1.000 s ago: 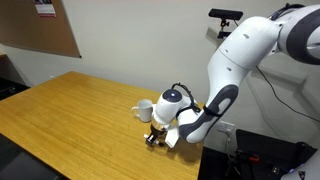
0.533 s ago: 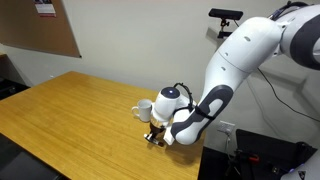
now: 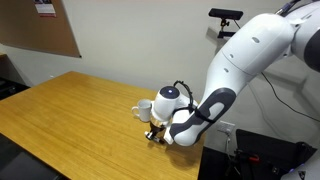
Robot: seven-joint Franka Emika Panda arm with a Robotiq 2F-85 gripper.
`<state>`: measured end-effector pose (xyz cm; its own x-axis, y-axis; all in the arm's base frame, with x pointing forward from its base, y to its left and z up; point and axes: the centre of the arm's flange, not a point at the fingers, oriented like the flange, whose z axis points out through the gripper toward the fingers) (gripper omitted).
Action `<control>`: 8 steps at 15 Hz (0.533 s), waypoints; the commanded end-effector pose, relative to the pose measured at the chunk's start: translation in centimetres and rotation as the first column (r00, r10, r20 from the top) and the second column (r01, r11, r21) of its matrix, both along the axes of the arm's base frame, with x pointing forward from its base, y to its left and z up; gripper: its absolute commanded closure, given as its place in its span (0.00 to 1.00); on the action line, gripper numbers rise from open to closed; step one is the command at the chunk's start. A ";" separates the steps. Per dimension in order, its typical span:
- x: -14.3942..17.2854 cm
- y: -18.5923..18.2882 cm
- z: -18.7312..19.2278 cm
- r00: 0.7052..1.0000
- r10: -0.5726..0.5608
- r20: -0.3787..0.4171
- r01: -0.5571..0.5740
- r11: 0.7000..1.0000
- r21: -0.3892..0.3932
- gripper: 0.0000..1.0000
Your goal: Pick up the marker and put it in the cup
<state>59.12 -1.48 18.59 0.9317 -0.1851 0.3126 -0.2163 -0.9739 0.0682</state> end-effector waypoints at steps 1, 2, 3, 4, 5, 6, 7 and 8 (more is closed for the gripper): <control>-3.0 1.1 4.1 0.999 -0.030 -0.010 0.029 0.998 -0.049 0.95; -3.4 1.2 4.8 1.000 -0.030 -0.005 0.029 0.998 -0.057 0.95; -4.1 1.3 5.7 0.999 -0.032 0.003 0.032 0.997 -0.064 0.95; -4.5 1.4 6.3 0.999 -0.032 0.014 0.033 0.997 -0.075 0.95; -5.1 1.4 7.1 0.999 -0.034 0.027 0.036 0.996 -0.082 0.95; -5.4 1.4 7.7 0.998 -0.038 0.043 0.042 0.995 -0.092 0.95; -5.7 1.4 8.2 0.997 -0.043 0.061 0.049 0.994 -0.100 0.95; -5.9 1.2 8.8 0.996 -0.050 0.078 0.058 0.993 -0.107 0.95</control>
<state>55.88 -0.87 24.50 0.9102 -0.1766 0.3747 -0.2447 -0.9591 0.1423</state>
